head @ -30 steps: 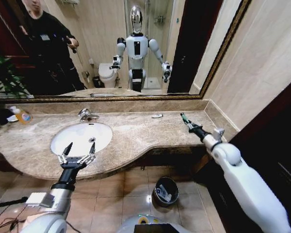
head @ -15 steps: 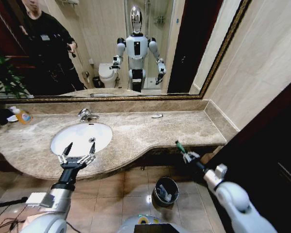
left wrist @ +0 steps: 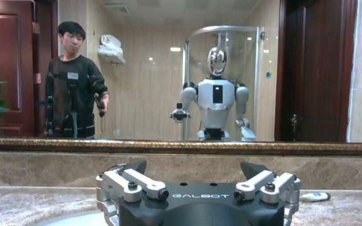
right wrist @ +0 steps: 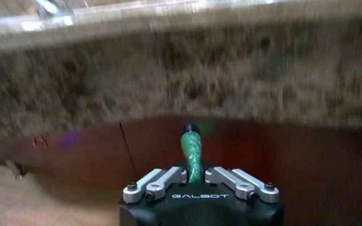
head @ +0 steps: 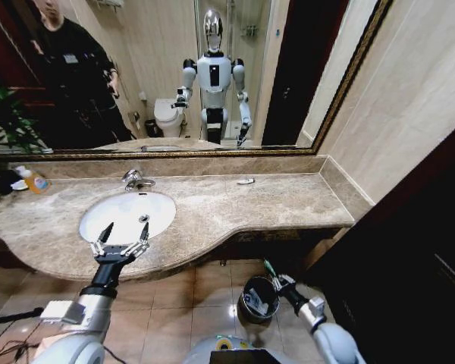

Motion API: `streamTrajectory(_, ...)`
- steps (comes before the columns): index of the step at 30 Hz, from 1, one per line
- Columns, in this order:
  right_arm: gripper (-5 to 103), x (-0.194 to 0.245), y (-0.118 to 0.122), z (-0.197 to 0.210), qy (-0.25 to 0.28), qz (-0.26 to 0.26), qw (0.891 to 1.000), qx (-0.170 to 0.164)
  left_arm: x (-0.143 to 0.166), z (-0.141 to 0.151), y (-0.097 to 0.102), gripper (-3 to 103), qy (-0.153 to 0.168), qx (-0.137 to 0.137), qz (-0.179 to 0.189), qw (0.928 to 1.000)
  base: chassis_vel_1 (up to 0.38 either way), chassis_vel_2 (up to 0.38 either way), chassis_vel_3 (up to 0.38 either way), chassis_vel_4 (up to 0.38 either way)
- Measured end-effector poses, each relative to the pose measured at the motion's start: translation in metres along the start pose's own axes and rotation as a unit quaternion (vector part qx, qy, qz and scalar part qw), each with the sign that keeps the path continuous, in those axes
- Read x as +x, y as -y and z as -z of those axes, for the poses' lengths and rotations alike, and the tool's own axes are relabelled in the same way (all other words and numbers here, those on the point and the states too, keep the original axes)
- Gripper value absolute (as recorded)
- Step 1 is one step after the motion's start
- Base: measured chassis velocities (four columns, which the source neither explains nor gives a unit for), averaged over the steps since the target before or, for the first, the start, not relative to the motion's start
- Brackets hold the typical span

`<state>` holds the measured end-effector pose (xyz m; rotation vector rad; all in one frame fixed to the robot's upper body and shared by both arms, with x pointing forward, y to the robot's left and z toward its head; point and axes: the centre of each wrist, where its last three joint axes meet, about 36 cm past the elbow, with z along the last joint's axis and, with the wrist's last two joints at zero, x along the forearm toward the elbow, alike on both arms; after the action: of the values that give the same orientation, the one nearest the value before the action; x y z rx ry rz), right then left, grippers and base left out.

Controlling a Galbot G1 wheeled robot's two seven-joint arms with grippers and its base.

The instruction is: Pick up the trash from the sink and place it in the trash bin.

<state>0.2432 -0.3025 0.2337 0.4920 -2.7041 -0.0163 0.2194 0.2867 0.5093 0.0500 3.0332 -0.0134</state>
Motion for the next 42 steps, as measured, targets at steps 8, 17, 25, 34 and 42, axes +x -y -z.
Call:
streamTrajectory(8, 10, -0.015, -0.01, -0.043, -0.023, -0.02, 0.999, -0.014, 0.0, 0.0, 0.0, 100, 0.0, 0.0, 0.0, 1.0, 0.0, 0.0, 0.0, 0.0)
streamTrajectory(17, 10, -0.027, -0.023, -0.081, -0.059, -0.027, 0.998, 0.003, 0.0, 0.0, 0.0, 100, 0.0, 0.0, 0.0, 1.0, 0.0, 0.0, 0.0, 0.0)
streamTrajectory(25, 10, -0.043, -0.031, -0.104, -0.087, -0.04, 0.995, 0.012, 0.0, 0.0, 0.0, 100, 0.0, 0.0, 0.0, 1.0, 0.0, 0.0, 0.0, 0.0)
streamTrajectory(34, 10, -0.062, -0.046, -0.123, -0.112, -0.053, 0.992, -0.009, 0.0, 0.0, 0.0, 100, 0.0, 0.0, 0.0, 1.0, 0.0, 0.0, 0.0, 0.0)
streamTrajectory(42, 10, -0.079, -0.051, -0.13, -0.13, -0.078, 0.988, -0.027, 0.0, 0.0, 0.0, 100, 0.0, 0.0, 0.0, 1.0, 0.0, 0.0, 0.0, 0.0)
